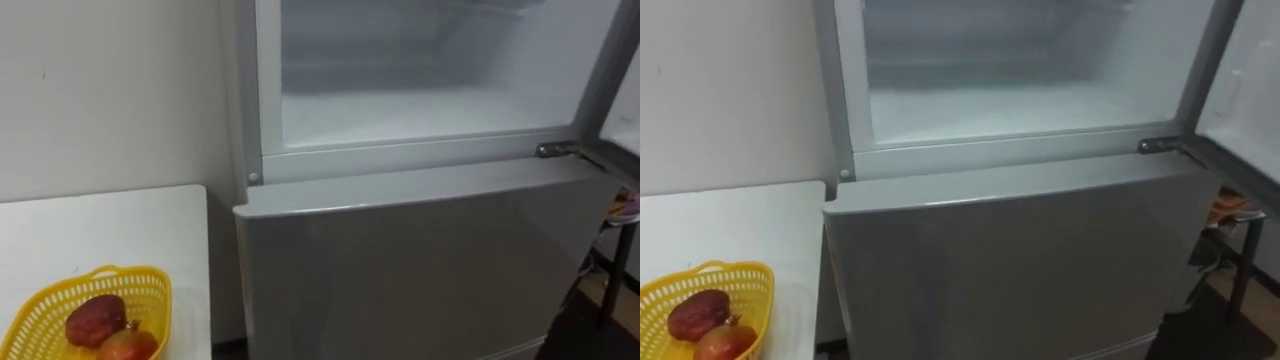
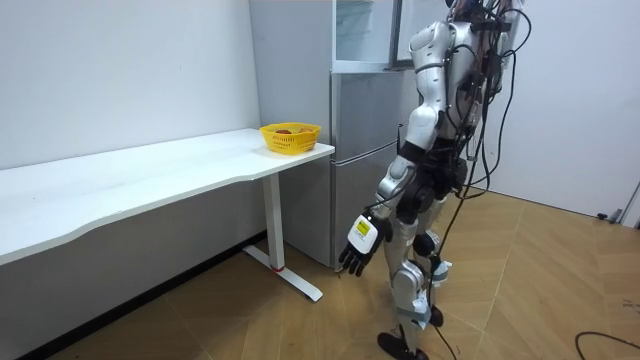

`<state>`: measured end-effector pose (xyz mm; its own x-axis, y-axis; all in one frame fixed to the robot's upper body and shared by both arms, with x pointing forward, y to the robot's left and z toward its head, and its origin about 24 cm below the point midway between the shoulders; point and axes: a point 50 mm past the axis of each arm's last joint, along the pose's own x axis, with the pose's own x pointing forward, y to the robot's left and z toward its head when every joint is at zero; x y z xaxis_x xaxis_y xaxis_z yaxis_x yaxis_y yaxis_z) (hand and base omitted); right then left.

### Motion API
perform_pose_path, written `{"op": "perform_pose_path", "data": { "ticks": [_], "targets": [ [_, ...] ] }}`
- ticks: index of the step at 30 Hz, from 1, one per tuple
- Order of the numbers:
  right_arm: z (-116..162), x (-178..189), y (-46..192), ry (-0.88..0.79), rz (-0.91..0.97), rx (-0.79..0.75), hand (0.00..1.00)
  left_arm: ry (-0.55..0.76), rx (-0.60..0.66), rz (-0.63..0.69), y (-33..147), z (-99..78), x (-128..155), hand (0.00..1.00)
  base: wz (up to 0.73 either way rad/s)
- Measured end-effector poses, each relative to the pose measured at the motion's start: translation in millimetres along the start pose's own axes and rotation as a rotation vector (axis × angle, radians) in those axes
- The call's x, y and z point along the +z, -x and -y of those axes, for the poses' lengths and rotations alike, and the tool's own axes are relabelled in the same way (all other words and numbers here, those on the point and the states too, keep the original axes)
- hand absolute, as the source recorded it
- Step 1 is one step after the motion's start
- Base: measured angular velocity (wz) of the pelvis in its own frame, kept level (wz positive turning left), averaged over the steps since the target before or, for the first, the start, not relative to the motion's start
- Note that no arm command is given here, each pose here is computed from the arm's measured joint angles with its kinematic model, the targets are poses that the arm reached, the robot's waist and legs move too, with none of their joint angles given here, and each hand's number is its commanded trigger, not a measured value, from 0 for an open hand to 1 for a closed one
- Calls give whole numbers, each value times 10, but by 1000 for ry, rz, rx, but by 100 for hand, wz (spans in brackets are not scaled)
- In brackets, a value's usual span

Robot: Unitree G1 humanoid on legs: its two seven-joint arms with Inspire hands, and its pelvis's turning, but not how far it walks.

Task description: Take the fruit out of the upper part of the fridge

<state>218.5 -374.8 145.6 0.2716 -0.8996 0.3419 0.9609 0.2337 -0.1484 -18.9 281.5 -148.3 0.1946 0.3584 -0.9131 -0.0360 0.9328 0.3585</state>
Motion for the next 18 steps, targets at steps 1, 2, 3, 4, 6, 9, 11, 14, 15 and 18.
{"op": "perform_pose_path", "data": {
  "ticks": [1, 2, 3, 4, 6, 9, 11, 14, 15, 18],
  "targets": [
    [-11, 33, 39, 23, 49, 16, 0, -1, -2, 2, -1, 8, 5, 0, 0],
    [-33, 82, 114, 51, 124, 49, 0, -1, -5, 7, -2, 19, 10, 0, 0],
    [-72, 118, 179, 72, 177, 75, 0, -1, -4, 9, -3, 21, 11, 0, 0],
    [-90, 143, 222, 85, 214, 80, 0, -3, -2, 11, -4, 20, 15, 0, 0],
    [-102, 169, 244, 101, 257, 88, 0, -5, 8, 15, -6, 18, 22, 0, 0],
    [-75, 483, 203, -7, 370, 69, 0, -10, 22, 25, -14, -11, 51, 0, 0],
    [-42, 837, 132, -116, 525, 8, 0, -36, 23, 35, -24, -46, 87, 0, 3],
    [51, 1165, 109, -140, 743, -64, 0, -104, 25, 56, -34, -106, 148, 0, 12],
    [46, 1114, 138, -119, 754, -40, 0, -127, 24, 59, -37, -97, 159, 0, 4],
    [65, 1223, 224, -186, 846, -15, 0, -179, 6, 76, -47, -32, 216, 0, 4]
  ]
}}
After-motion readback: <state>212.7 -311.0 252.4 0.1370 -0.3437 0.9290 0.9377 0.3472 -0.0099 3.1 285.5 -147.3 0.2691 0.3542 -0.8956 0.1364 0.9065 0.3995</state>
